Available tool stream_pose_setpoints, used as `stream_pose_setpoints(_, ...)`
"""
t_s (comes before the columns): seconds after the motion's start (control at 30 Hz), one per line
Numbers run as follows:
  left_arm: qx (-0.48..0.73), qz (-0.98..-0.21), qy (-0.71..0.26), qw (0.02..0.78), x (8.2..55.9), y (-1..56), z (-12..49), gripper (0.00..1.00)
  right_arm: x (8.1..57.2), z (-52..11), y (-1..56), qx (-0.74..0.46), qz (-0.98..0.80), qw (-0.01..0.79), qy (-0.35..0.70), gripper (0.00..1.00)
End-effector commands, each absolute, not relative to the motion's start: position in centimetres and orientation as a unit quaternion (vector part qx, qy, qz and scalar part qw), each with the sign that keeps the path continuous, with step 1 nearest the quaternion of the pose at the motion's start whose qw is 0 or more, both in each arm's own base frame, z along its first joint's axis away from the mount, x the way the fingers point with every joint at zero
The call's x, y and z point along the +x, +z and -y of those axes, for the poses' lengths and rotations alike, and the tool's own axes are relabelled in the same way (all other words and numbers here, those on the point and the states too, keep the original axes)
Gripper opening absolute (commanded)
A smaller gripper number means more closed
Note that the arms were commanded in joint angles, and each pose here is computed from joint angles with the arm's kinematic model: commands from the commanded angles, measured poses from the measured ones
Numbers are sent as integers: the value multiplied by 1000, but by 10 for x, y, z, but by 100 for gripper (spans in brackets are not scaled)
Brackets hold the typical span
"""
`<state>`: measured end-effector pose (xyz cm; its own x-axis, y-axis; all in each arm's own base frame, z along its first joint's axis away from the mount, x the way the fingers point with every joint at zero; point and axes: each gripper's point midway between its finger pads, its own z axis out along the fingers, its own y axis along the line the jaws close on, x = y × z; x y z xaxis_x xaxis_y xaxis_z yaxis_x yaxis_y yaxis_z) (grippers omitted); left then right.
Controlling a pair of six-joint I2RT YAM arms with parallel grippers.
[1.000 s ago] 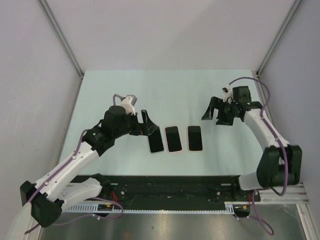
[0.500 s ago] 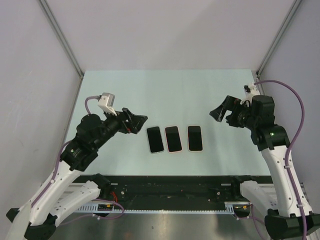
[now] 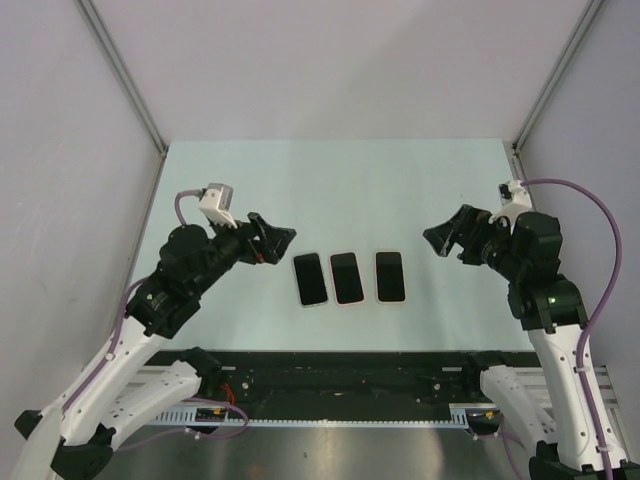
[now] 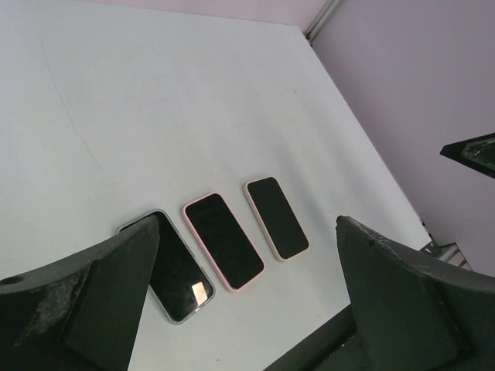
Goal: Put the phone into the phone case
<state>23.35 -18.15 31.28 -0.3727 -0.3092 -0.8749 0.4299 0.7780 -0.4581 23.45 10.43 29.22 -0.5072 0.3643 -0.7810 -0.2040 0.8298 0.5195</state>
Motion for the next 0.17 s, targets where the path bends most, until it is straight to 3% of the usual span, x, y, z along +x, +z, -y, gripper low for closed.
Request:
stream_pose_setpoints(0.0, 43, -740, -336, 582, 235, 329, 180, 100, 239, -101, 303, 31, -805, 524, 277, 99)
stream_pose_setpoints(0.13, 45, -737, -343, 580, 236, 330, 184, 100, 240, -100, 301, 28, -807, 524, 270, 100)
